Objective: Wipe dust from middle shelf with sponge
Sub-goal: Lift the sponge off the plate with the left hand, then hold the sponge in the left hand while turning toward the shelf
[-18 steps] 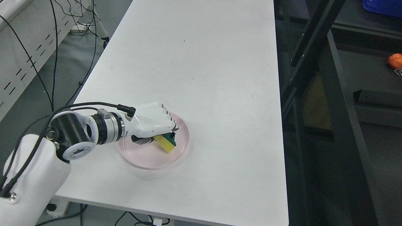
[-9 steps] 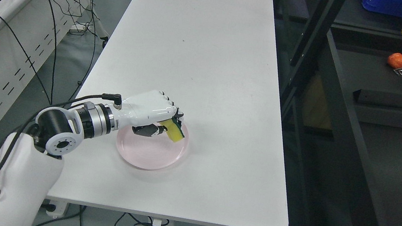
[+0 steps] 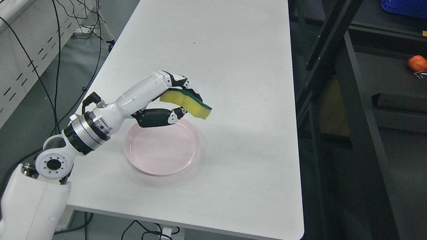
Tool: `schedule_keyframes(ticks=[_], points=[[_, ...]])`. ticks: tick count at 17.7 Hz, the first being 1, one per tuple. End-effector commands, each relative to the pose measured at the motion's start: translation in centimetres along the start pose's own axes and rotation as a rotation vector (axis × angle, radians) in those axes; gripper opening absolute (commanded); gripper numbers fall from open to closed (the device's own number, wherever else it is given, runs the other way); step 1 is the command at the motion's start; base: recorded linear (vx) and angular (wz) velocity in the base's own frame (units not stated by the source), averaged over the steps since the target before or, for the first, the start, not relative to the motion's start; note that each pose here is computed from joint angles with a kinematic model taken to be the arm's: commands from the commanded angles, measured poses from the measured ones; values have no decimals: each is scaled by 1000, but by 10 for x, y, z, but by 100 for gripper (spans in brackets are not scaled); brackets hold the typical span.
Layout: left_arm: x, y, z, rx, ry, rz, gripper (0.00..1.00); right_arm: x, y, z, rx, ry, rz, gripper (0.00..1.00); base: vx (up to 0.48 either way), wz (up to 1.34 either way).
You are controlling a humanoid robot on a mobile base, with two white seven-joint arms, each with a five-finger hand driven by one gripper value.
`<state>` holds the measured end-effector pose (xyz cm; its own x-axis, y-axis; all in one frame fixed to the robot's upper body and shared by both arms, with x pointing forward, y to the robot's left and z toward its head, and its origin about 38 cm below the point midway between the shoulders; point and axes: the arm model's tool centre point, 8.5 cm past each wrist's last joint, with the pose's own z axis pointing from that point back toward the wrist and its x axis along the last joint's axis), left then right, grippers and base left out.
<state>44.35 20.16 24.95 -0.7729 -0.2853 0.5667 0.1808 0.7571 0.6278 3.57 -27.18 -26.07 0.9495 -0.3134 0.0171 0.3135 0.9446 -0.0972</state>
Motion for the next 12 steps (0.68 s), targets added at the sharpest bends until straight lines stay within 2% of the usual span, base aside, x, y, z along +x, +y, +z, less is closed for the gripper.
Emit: schedule_keyframes(ticks=[1,3,6,12], points=[[-12,8,47,394,73,369,0,9,-10,0,-15,-22,-1,100,-63,-51],[-10,2,54,467,88,462,0,9,-10,0,-15,-22,-1,100,-77,-94],[-10,-16,71,480,113,524,0,9,-10,0,-15,-22,-2,100,-108,-143],[-10,-34,98,497,143,564,0,9,-10,0,-15,-22,-2,100,-110,-159]])
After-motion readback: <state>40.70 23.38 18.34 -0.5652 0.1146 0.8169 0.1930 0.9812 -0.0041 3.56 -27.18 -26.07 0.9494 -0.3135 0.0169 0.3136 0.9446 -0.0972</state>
